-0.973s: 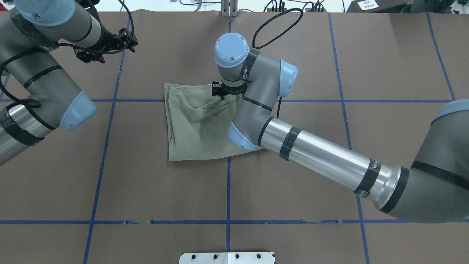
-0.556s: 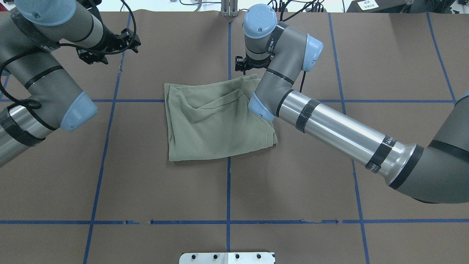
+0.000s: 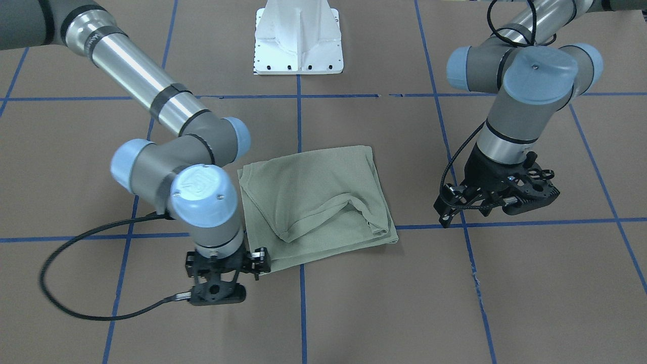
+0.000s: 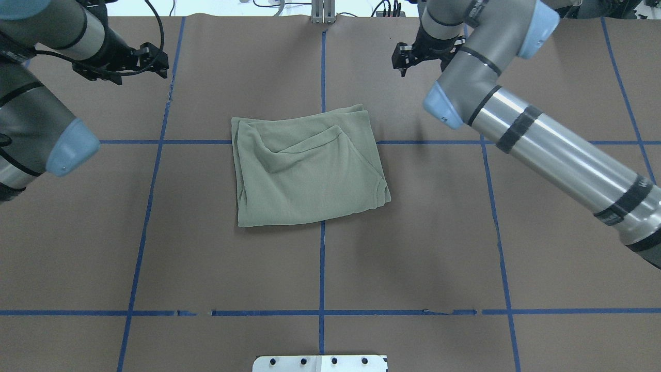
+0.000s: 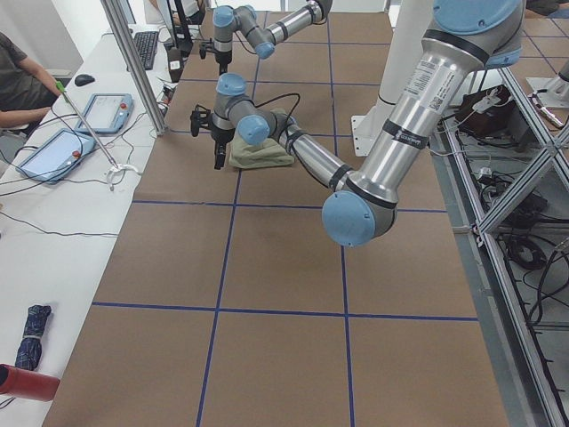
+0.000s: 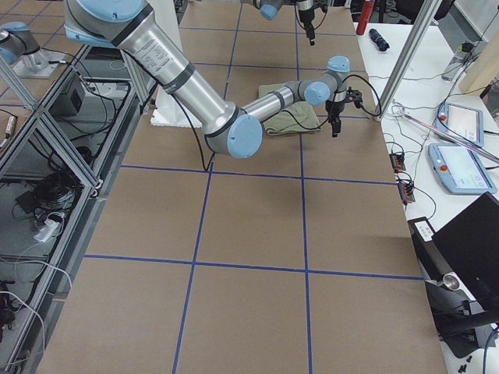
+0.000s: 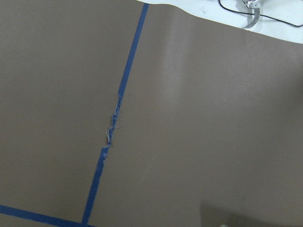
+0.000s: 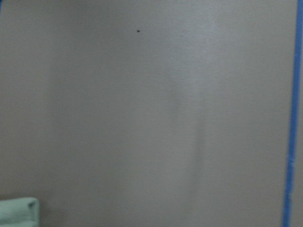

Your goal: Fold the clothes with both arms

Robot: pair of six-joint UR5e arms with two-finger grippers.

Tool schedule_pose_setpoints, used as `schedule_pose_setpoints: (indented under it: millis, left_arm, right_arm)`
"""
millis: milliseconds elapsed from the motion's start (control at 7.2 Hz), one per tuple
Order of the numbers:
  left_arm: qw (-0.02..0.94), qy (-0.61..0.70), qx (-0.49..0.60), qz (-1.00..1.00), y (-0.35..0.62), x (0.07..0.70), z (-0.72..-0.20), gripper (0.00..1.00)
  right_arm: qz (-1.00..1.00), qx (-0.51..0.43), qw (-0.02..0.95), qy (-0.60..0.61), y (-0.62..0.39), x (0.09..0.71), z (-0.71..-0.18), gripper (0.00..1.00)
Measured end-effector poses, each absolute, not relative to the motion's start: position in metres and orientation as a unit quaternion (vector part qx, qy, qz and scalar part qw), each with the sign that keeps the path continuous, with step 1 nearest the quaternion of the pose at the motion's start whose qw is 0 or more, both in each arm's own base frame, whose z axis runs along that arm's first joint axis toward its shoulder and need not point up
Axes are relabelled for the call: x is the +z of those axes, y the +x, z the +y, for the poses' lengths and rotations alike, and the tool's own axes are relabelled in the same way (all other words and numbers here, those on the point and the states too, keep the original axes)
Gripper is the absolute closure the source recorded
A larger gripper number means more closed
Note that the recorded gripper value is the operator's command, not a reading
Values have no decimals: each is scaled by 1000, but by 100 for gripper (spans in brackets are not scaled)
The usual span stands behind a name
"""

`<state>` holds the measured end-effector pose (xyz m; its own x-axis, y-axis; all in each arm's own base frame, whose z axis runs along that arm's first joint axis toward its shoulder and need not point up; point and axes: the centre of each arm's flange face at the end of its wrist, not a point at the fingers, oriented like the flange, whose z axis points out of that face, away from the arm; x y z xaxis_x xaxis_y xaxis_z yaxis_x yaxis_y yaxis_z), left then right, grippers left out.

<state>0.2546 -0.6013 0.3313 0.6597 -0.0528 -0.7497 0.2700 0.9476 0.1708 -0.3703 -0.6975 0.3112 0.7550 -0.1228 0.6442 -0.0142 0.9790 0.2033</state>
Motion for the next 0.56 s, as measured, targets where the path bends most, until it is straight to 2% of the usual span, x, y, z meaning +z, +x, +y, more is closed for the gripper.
schedule_pose_setpoints:
  millis: [556]
  left_arm:
    - [913,212,89,337,50,441,-599,0]
  right_arm:
    - [-334,-124,930,95,-98,515,-658,0]
